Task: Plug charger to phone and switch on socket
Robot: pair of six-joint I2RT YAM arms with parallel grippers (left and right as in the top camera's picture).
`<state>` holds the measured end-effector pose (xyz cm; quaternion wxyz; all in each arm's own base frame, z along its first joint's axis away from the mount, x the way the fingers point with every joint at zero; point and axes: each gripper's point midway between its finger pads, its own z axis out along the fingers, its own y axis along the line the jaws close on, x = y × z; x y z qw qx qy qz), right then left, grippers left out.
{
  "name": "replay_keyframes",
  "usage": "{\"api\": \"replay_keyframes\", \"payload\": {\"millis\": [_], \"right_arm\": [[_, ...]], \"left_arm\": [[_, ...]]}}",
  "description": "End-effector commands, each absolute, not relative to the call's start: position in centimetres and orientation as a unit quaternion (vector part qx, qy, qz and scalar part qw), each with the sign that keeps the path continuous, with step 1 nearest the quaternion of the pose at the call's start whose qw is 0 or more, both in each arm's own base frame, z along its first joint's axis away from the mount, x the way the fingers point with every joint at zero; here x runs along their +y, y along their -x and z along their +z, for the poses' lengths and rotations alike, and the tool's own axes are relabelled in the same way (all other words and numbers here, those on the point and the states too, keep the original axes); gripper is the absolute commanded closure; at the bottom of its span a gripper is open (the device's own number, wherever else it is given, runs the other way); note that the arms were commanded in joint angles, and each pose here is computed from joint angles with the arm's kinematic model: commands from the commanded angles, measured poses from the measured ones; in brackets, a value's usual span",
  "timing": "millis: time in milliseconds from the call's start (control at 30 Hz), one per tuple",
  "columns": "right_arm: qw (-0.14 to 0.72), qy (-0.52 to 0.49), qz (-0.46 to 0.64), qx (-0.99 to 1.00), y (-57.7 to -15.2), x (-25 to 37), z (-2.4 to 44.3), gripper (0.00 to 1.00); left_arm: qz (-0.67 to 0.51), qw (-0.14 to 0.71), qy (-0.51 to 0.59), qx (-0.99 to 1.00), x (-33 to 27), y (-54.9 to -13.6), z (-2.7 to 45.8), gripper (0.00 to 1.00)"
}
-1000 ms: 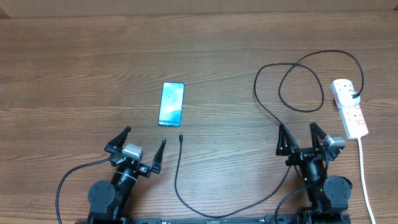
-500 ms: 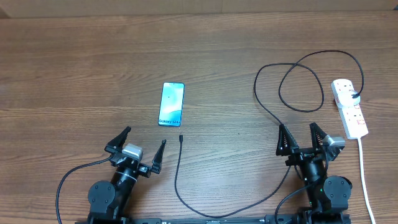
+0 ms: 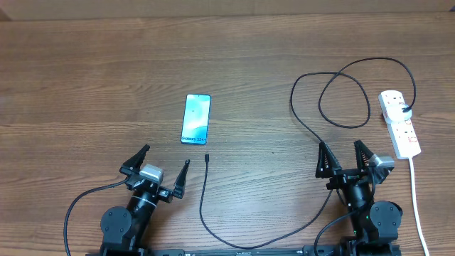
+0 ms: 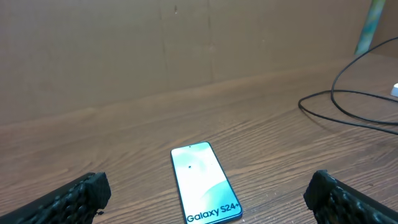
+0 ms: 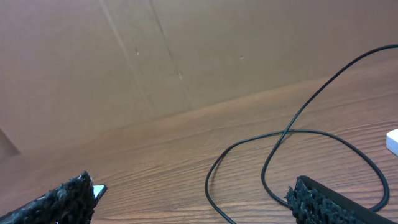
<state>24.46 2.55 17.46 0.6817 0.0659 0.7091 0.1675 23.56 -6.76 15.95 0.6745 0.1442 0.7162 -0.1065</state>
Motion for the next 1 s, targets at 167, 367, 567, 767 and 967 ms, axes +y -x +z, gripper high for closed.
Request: {"api": "replay_keyframes", "payload": {"millis": [167, 367, 567, 767, 967], "right_arm": [[0.682, -0.065, 0.168, 0.708, -24.5, 2.6, 17.3, 0.00], [0.682, -0.065, 0.168, 0.708, -24.5, 2.6, 17.3, 0.00], [0.682, -0.065, 0.168, 0.708, -24.5, 2.6, 17.3, 0.00], [0.682, -0.065, 0.168, 0.708, -24.5, 2.6, 17.3, 0.00], [0.682, -0.065, 0.168, 0.708, -24.5, 2.6, 17.3, 0.00]], "left_arm": [[-0.104, 0.675, -0.153, 0.714, -6.9, -23.4, 16.1, 0.00], [-0.105, 0.676, -0.153, 0.714, -6.9, -23.4, 16.2, 0.00], [-0.104, 0.675, -0.153, 0.714, -6.9, -23.4, 16.1, 0.00], [-0.160, 0.682, -0.152, 0.697, -8.2, -22.8, 17.8, 0.00], [-0.208, 0.691, -0.148, 0.677, -9.0, -21.2, 22.3, 0.00]]}}
